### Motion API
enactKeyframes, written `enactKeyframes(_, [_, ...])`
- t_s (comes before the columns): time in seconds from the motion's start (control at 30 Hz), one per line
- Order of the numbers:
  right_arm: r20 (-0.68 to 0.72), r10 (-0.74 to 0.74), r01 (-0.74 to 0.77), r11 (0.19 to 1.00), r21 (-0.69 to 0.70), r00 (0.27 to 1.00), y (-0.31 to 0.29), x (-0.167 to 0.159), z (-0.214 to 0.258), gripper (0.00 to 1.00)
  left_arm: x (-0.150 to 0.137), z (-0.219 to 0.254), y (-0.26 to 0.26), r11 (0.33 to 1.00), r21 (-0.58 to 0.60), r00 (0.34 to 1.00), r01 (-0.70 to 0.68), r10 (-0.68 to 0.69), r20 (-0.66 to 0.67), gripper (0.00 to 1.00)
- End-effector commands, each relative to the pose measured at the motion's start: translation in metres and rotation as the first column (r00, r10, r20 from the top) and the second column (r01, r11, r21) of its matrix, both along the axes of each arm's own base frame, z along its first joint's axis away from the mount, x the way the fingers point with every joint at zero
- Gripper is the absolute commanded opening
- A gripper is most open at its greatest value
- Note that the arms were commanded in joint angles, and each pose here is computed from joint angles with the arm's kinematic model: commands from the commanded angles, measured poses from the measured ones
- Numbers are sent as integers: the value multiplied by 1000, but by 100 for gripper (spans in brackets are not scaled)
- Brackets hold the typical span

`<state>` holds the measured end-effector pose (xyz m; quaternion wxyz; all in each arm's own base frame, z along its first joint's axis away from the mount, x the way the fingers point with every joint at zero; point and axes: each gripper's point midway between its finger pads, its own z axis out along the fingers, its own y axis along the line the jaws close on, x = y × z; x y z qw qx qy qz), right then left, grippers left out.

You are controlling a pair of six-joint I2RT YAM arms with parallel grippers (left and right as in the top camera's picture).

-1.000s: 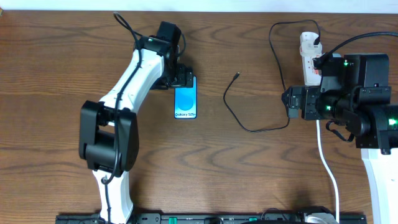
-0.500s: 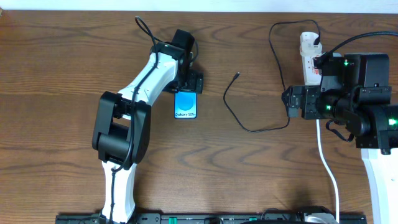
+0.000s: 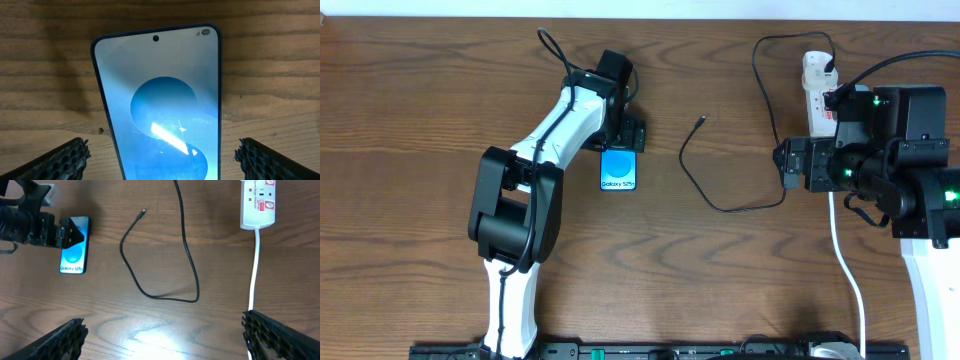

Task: Plug charger to phone and switch on socket
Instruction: 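Lower the left gripper and grasp the phone's top edge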

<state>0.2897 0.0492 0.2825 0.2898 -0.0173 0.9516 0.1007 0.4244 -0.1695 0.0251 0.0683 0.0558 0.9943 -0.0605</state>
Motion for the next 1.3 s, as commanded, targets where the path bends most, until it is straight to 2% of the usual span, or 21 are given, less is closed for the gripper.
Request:
enactKeyframes(0.0, [3, -7, 7, 1000, 12, 1000, 1, 0, 2, 99, -6, -7, -1, 999, 20, 1000, 25, -25, -12, 98])
enactKeyframes(0.67, [-3, -8, 8, 1000, 11, 1000, 0, -1, 1, 99, -12, -29, -10, 999, 22, 999, 49, -49, -15, 98])
enactKeyframes(0.9, [-4, -7, 7, 1000, 5, 1000, 0, -1, 0, 99, -12, -40, -1, 995, 86, 999, 45, -43, -20, 98])
enactKeyframes(1.27, [0, -11, 11, 1000, 0, 1000, -1, 0, 0, 99, -15, -42, 1, 996, 87, 999, 8, -5, -36, 98])
